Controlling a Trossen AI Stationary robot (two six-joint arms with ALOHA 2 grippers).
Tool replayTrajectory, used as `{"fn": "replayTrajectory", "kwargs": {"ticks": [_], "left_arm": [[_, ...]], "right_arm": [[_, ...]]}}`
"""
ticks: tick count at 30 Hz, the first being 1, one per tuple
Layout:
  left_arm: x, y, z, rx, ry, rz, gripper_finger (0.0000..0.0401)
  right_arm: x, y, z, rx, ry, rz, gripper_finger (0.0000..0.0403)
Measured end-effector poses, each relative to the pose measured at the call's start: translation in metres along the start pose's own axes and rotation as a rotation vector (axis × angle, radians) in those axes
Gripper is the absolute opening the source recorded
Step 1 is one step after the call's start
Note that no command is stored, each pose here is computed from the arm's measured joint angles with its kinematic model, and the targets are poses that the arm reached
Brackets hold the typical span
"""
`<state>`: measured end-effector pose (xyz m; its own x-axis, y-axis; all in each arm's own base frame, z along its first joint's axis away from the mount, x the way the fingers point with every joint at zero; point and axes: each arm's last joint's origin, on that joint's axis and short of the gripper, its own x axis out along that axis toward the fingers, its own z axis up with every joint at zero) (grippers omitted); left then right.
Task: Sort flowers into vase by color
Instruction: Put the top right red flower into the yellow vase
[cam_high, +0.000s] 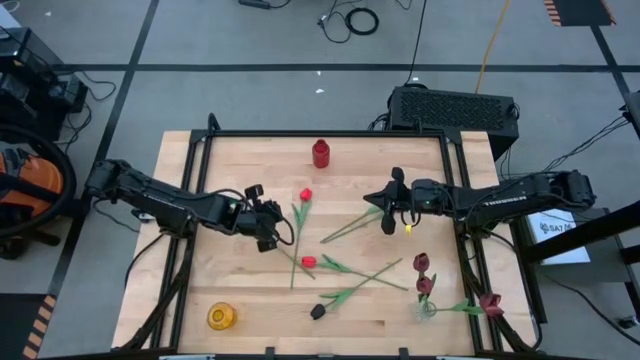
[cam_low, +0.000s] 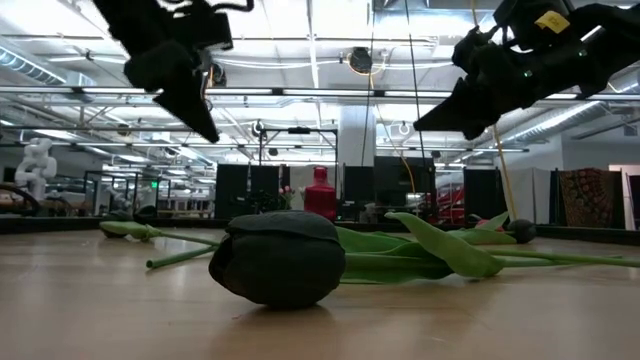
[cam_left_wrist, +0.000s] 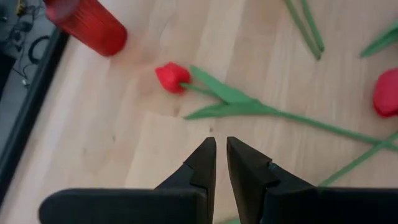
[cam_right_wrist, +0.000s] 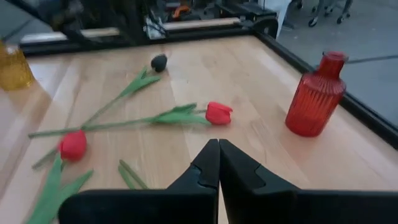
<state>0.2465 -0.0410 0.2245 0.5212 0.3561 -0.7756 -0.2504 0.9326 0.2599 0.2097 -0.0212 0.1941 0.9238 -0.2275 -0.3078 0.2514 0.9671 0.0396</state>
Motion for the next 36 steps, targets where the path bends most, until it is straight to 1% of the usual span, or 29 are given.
{"fn": "replayTrajectory", "kwargs": {"ticks": [4,9,12,16,17,18,20,21,23,28,31,33,36], "left_arm": [[0.009,-0.002,-0.008,-0.036,-0.015,-0.009,0.0047],[0.011,-0.004,-0.012,-0.133,0.009,-0.053,0.0047],[0.011,-0.004,-0.011,-0.172,0.005,-0.055,0.0047],[0.011,-0.003,-0.006,-0.205,-0.063,-0.005,0.0047],[0.011,-0.003,-0.003,-0.222,-0.087,-0.010,0.0047],[0.013,-0.003,0.000,-0.240,-0.105,-0.035,0.0049],[0.016,-0.005,0.007,-0.274,-0.139,-0.131,0.0056],[0.018,-0.006,0.010,-0.280,-0.147,-0.168,0.0060],[0.023,-0.009,0.013,-0.291,-0.161,-0.199,0.0071],[0.041,-0.012,0.008,-0.270,-0.086,-0.179,0.0096],[0.049,-0.014,0.007,-0.269,-0.059,-0.187,0.0110],[0.055,-0.014,0.010,-0.288,-0.080,-0.188,0.0117],[0.063,-0.014,0.021,-0.280,-0.191,-0.201,0.0119]], "right_arm": [[0.001,0.000,-0.001,0.040,0.003,0.000,0.0000],[0.003,0.000,-0.003,0.040,0.014,-0.002,0.0000],[0.005,0.000,-0.005,0.037,0.032,-0.004,0.0000],[0.007,0.000,-0.008,0.026,0.047,-0.006,0.0000],[0.008,0.000,-0.009,0.022,0.054,-0.007,0.0000],[0.009,0.001,-0.010,0.021,0.060,-0.008,0.0000],[0.011,0.001,-0.012,0.021,0.075,-0.009,0.0000],[0.012,0.001,-0.014,0.030,0.082,-0.010,0.0000],[0.013,0.001,-0.016,0.044,0.094,-0.012,0.0000],[0.014,0.001,-0.016,0.043,0.098,-0.013,0.0000],[0.014,0.001,-0.016,0.039,0.092,-0.012,0.0000],[0.014,0.001,-0.016,0.039,0.093,-0.012,0.0000],[0.014,0.001,-0.016,0.029,0.093,-0.012,0.0000]]}}
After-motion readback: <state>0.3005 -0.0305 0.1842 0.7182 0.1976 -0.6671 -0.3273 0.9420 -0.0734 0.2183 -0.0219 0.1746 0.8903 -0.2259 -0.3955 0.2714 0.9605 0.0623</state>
